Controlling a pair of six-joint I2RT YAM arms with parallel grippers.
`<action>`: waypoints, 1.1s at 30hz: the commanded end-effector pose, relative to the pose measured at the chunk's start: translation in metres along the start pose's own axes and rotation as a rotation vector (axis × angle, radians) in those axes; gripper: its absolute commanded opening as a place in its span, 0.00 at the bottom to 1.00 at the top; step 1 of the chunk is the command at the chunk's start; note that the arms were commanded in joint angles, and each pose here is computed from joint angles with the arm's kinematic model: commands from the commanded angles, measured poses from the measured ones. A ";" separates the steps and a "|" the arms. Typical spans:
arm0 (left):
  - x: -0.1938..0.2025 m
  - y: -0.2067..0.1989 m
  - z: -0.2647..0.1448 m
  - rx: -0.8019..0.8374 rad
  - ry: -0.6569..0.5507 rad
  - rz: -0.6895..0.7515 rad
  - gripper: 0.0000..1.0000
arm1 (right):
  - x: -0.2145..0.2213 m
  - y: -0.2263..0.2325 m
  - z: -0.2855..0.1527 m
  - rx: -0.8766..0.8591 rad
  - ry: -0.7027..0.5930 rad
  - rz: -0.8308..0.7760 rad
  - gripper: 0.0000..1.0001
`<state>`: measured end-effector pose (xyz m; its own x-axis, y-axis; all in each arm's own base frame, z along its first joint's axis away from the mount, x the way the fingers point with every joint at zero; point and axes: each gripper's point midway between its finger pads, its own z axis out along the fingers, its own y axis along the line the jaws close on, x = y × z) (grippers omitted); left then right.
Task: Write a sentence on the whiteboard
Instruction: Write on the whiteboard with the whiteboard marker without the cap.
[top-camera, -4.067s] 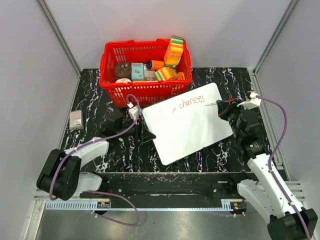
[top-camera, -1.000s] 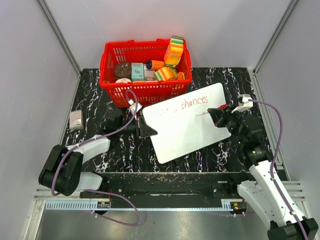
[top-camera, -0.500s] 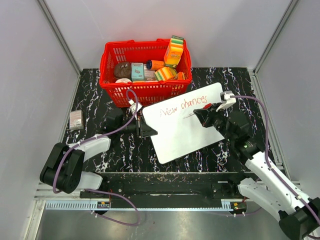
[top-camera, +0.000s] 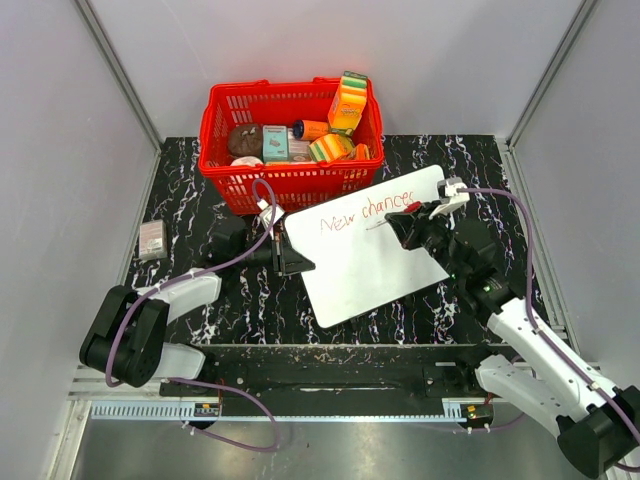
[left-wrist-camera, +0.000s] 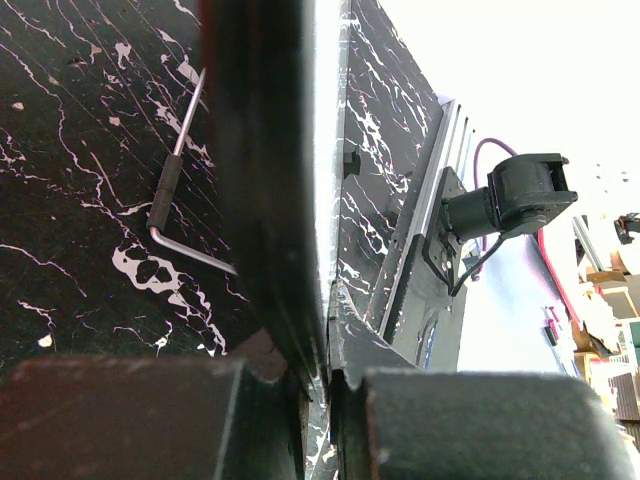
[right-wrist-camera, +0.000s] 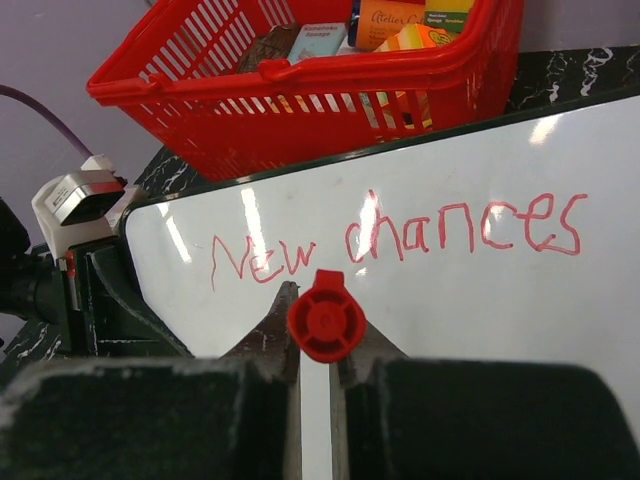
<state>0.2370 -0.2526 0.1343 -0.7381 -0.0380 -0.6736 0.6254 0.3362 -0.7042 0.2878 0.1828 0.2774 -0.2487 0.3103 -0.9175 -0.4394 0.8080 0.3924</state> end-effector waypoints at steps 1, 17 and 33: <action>0.027 0.028 -0.003 -0.101 0.057 0.065 0.00 | -0.031 0.032 0.001 -0.137 -0.090 -0.048 0.00; 0.027 0.025 -0.003 -0.077 0.052 0.073 0.00 | 0.019 0.083 0.004 -0.280 -0.022 -0.103 0.00; 0.028 0.021 -0.003 -0.057 0.049 0.085 0.00 | 0.064 0.075 0.005 -0.256 0.033 -0.068 0.00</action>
<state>0.2351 -0.2527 0.1348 -0.7305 -0.0375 -0.6818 0.6363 0.3250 -0.6996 0.2380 0.2630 0.2298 -0.2898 0.1687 -0.9421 -0.6653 0.6721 0.3250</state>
